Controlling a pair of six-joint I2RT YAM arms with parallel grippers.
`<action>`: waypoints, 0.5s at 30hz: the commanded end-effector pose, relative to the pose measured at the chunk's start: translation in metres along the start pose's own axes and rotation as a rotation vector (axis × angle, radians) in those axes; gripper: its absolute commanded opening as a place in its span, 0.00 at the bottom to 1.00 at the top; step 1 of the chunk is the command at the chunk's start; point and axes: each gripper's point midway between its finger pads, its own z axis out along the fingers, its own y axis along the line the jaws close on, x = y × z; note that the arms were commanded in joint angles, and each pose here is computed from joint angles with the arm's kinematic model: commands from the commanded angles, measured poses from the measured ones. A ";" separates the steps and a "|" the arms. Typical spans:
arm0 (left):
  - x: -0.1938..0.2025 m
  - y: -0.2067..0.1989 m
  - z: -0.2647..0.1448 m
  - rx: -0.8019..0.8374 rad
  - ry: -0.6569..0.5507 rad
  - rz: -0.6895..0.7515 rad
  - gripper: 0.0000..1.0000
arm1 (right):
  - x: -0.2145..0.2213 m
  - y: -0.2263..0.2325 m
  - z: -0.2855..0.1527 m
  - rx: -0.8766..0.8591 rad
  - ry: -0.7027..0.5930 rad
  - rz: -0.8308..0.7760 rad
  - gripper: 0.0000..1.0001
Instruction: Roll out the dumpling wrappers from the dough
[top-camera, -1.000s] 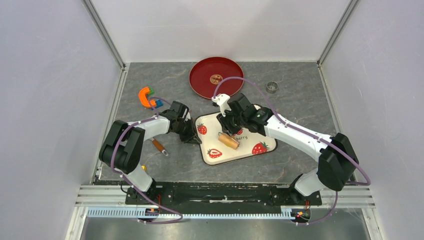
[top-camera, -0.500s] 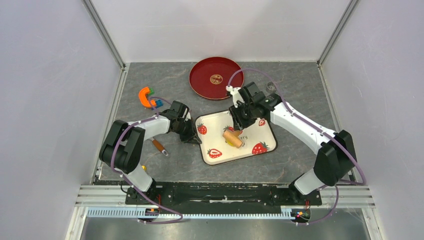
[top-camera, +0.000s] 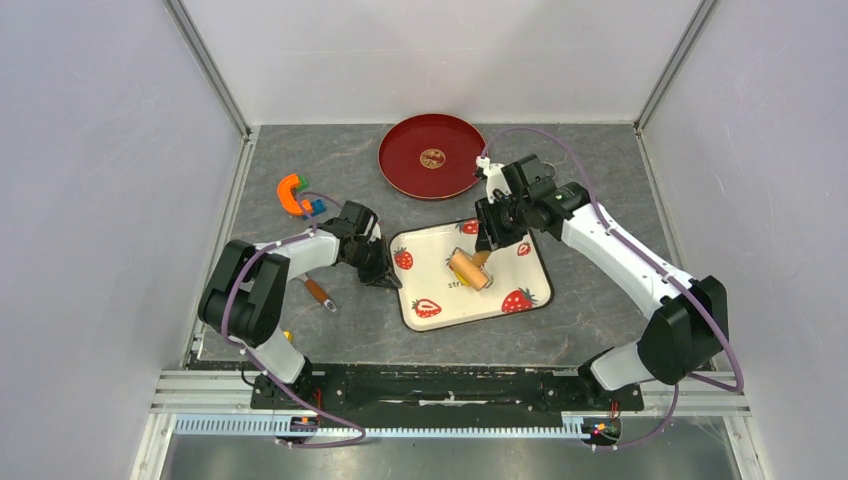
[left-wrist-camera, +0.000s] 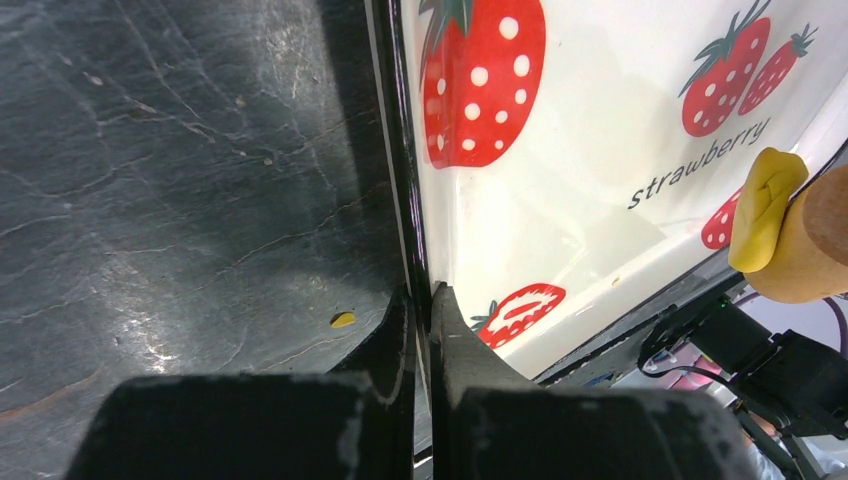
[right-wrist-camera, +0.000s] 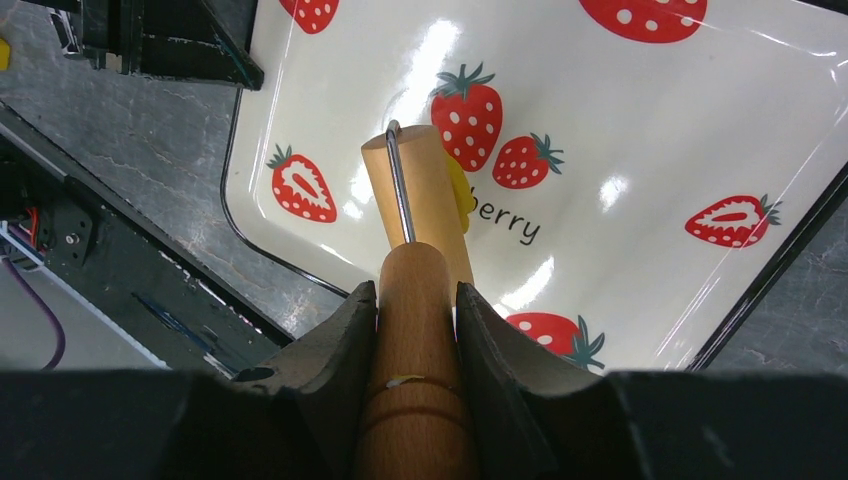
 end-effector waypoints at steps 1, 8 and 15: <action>0.008 0.031 -0.002 -0.131 0.023 0.056 0.02 | -0.014 0.005 -0.009 -0.033 -0.085 0.007 0.00; -0.006 0.025 -0.021 -0.160 -0.022 0.148 0.29 | -0.003 -0.007 0.005 -0.037 -0.102 0.059 0.00; -0.028 -0.018 -0.061 -0.155 -0.164 0.286 0.48 | 0.010 -0.021 0.012 -0.047 -0.129 0.155 0.00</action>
